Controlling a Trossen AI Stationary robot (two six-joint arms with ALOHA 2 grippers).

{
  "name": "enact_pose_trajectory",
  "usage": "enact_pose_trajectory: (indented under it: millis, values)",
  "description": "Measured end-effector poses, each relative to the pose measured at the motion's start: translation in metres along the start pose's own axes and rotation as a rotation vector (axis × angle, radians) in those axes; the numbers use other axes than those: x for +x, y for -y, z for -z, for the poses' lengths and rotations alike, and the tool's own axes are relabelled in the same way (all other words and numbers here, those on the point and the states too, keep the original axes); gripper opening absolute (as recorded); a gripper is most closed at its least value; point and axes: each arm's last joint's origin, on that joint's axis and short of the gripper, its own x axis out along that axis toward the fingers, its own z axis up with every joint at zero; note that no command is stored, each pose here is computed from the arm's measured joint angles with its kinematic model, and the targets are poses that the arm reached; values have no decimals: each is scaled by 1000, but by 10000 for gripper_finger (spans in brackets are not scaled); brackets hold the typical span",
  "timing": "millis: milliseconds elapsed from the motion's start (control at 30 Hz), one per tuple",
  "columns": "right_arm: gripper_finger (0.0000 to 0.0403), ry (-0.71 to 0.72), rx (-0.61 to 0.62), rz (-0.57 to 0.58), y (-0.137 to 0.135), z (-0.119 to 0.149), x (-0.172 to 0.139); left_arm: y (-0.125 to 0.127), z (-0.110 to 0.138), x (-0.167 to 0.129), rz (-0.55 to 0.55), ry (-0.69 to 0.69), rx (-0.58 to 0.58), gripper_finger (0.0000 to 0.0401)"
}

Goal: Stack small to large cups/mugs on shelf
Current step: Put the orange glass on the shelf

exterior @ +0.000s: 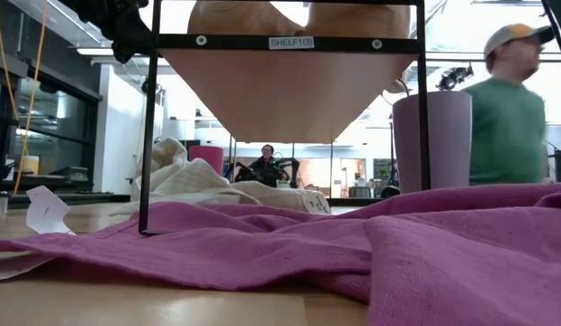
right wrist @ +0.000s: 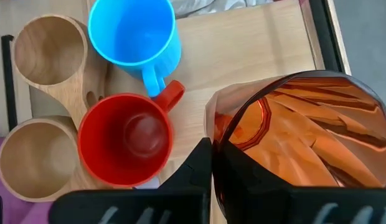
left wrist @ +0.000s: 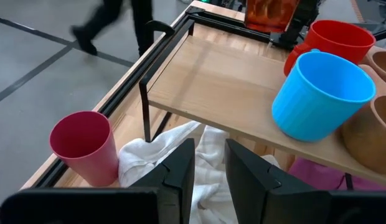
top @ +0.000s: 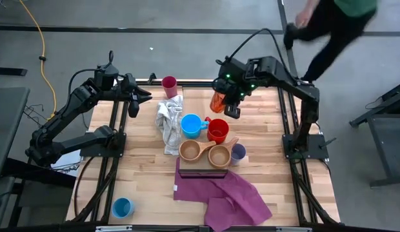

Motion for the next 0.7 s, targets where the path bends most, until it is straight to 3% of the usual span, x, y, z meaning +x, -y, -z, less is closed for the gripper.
enact_pose_trajectory:
  millis: [300, 700]
  values:
    - [0, -43, -37, -1, -3, -6, 18, 0, 0, 0, 11, -2, 1, 76]
    - [0, -46, -54, 5, -3, -7, 19, 1, 2, 0, 18, -17, -1, 76]
